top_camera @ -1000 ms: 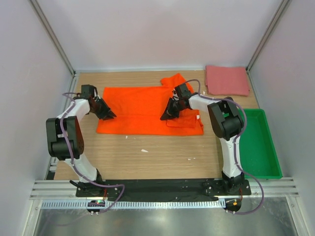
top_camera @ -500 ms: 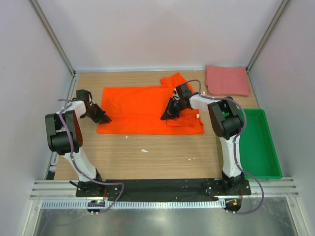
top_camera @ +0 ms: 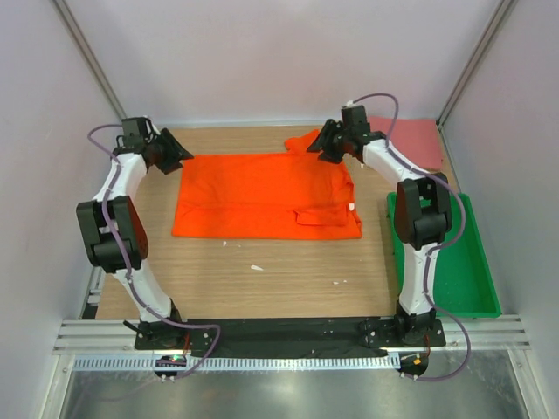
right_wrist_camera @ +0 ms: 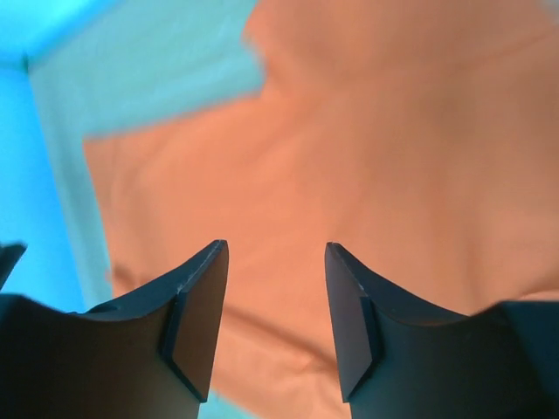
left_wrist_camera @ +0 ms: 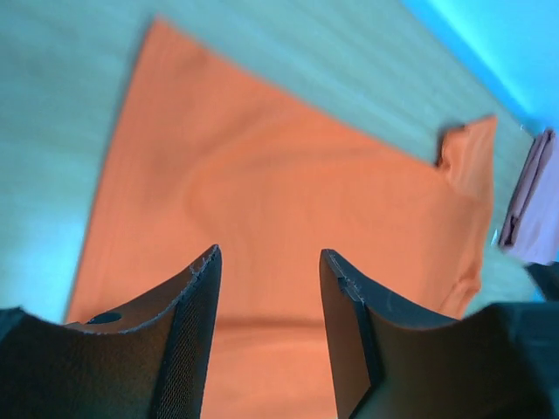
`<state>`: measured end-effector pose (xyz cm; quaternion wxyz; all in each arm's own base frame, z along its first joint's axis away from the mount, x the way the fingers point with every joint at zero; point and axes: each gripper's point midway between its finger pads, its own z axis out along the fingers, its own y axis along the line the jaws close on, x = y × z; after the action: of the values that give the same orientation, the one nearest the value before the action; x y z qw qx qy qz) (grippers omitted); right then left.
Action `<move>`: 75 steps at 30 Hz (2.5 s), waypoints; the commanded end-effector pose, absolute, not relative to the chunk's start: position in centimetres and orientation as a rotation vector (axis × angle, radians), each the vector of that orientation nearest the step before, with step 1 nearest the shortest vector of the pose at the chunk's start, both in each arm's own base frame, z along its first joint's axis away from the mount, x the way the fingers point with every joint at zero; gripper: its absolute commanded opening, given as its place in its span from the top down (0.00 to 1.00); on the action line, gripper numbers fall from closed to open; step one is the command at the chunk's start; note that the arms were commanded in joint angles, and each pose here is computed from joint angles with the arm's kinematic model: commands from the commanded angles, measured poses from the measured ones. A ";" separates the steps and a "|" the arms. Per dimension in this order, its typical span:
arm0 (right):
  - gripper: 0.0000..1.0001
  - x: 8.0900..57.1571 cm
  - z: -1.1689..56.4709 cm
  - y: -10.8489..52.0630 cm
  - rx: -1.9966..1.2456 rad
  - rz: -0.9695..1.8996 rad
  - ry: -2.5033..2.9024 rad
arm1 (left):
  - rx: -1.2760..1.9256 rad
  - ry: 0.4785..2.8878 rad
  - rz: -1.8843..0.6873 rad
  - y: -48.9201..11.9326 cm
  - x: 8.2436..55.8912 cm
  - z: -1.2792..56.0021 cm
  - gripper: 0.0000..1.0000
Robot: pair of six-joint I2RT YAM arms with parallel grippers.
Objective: Fold and stack the t-shirts
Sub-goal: Fold the tshirt
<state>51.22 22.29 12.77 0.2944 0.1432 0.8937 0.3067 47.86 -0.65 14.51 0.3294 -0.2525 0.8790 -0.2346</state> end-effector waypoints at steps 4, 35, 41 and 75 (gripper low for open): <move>0.45 61.8 16.8 14.4 0.405 0.614 2.093 | -0.483 2.179 -0.539 2.2 56.1 13.1 0.48; 0.58 68.6 4.7 18.1 0.085 0.500 2.135 | -0.573 2.130 -0.572 5.2 59.3 7.9 0.50; 0.72 67.4 3.8 18.8 0.055 0.496 2.183 | -0.613 2.171 -0.601 4.9 58.9 6.0 0.51; 0.99 67.0 4.9 18.1 0.156 0.558 2.188 | -0.480 2.326 -0.542 2.9 60.7 1.3 0.73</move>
<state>67.98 18.08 3.37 0.4385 0.0606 0.8699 0.2177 61.29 3.36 3.33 0.3758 -0.1912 0.8820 -0.2105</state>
